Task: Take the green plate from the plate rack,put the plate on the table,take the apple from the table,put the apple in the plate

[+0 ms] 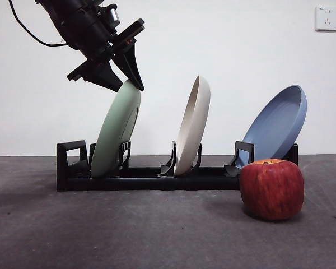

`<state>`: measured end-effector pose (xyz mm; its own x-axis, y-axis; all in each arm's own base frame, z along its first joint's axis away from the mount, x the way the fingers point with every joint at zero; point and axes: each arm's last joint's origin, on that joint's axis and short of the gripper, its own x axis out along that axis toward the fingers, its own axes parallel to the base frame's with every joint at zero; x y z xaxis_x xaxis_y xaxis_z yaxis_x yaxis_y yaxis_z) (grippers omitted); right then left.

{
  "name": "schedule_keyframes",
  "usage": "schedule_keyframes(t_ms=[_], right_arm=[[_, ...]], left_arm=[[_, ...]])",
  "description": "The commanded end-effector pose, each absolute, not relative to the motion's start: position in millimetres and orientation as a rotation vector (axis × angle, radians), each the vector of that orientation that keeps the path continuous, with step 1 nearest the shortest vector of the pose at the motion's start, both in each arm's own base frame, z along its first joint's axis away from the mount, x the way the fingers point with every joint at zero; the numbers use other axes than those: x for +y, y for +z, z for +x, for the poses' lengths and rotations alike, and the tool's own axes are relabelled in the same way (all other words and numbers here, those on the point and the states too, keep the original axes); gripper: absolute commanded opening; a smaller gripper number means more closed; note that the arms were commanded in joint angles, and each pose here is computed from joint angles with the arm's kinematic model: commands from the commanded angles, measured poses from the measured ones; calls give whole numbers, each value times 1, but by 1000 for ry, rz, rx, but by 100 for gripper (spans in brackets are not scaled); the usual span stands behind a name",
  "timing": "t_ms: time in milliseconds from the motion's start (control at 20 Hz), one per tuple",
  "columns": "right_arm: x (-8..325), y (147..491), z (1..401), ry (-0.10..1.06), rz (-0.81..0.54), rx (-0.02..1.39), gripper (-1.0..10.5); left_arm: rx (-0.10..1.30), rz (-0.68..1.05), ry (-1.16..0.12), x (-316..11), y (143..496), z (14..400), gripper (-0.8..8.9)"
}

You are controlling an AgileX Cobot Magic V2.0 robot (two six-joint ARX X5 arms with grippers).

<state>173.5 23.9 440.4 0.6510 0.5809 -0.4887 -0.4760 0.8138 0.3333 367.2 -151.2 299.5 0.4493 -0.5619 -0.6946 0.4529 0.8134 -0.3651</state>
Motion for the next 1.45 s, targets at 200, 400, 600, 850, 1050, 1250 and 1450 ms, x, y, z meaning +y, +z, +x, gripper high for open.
schedule_keyframes(t_ms=[200,400,600,850,1050,1250,1450], right_arm=[[24,442,174,608,171,603,594],[24,442,174,608,171,604,594],[24,442,174,608,171,604,594],[24,442,174,608,172,604,594],[24,442,174,608,172,604,594],[24,442,174,608,172,604,594],[24,442,174,608,172,605,594]], left_arm=[[921,-162,-669,-155,297,369,117],[920,-162,-669,-155,297,369,-12],[917,-162,-670,-155,299,369,-12],[893,-165,-685,-155,333,367,-12],[828,-167,-744,-156,386,357,-12],[815,-43,-846,-156,439,321,-12],[754,116,-877,-159,481,266,-9]])
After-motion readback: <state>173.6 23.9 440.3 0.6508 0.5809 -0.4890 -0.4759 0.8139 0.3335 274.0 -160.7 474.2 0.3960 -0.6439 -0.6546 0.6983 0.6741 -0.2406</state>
